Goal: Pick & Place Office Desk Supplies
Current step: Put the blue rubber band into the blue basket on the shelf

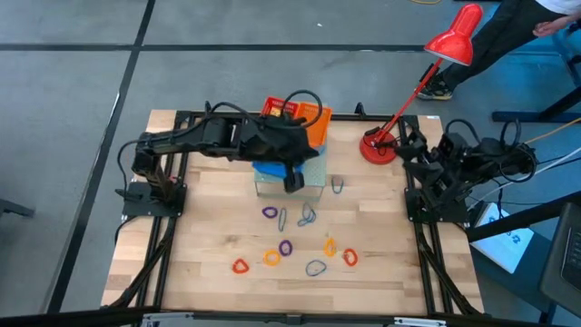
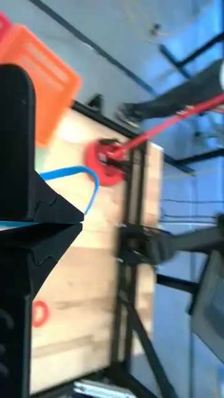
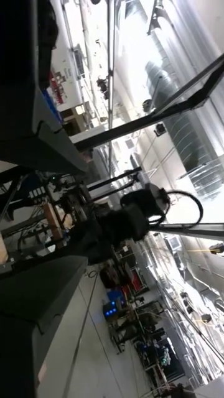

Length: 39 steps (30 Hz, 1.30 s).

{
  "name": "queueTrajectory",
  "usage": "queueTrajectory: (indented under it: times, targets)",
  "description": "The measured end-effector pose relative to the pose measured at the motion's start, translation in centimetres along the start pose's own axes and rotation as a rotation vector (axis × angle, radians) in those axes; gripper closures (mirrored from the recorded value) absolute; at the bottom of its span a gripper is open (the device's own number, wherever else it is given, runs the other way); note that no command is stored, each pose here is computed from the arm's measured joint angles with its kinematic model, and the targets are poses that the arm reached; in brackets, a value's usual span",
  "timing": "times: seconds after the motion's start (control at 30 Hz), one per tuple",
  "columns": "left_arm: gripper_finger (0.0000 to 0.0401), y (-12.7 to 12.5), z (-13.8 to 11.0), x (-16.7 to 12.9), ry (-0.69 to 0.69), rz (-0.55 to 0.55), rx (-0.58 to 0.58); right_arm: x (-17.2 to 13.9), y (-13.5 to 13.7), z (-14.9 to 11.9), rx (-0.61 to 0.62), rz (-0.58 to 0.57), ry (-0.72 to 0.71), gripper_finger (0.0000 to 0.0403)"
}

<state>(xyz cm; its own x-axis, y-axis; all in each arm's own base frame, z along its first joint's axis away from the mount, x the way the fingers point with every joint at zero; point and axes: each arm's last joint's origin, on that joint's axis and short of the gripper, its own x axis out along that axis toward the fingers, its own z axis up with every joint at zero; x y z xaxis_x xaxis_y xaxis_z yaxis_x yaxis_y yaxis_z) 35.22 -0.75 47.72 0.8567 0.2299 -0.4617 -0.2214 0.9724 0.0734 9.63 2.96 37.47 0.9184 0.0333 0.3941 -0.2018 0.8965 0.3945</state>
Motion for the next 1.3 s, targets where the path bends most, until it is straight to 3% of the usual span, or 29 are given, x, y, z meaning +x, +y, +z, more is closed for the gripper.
queueTrajectory:
  times: [0.2, 0.43, 0.57, 0.73, 0.87, 1.0, 1.1, 1.3]
  targets:
    - [0.0400, 1.3, -1.4, 0.2, 0.156, 0.004, 0.004, 0.0, 0.0, -0.1, -0.021, -0.002, 0.005, 0.0172]
    - [0.0400, 2.7, -1.4, 0.5, 0.163, 0.038, -0.011, 0.0, 0.0, -0.1, -0.024, -0.004, 0.012, 0.0172]
    - [0.0400, 2.8, -0.9, 0.7, 0.112, 0.003, -0.057, 0.0, 0.0, -0.1, -0.032, -0.004, 0.013, 0.0172]
    - [0.0400, 1.3, 0.4, -0.3, -0.021, -0.051, -0.065, 0.0, 0.0, -0.1, -0.051, -0.004, 0.013, 0.0172]
    - [0.0400, 1.1, 1.2, -2.7, -0.109, -0.074, -0.073, 0.0, -0.1, -0.2, -0.056, -0.005, 0.016, 0.0172]
    - [0.0400, 1.8, 2.4, -7.0, -0.255, -0.054, -0.064, 0.0, -0.3, -0.3, -0.066, -0.056, 0.026, 0.0172]
    - [0.0400, 2.6, 2.1, -9.7, -0.254, -0.034, -0.048, 0.0, -0.4, -0.4, -0.069, -0.108, 0.022, 0.0172]
    - [0.0400, 3.1, 2.2, -12.3, -0.315, -0.030, -0.049, 0.0, -0.5, -0.4, -0.081, -0.120, 0.018, 0.0172]
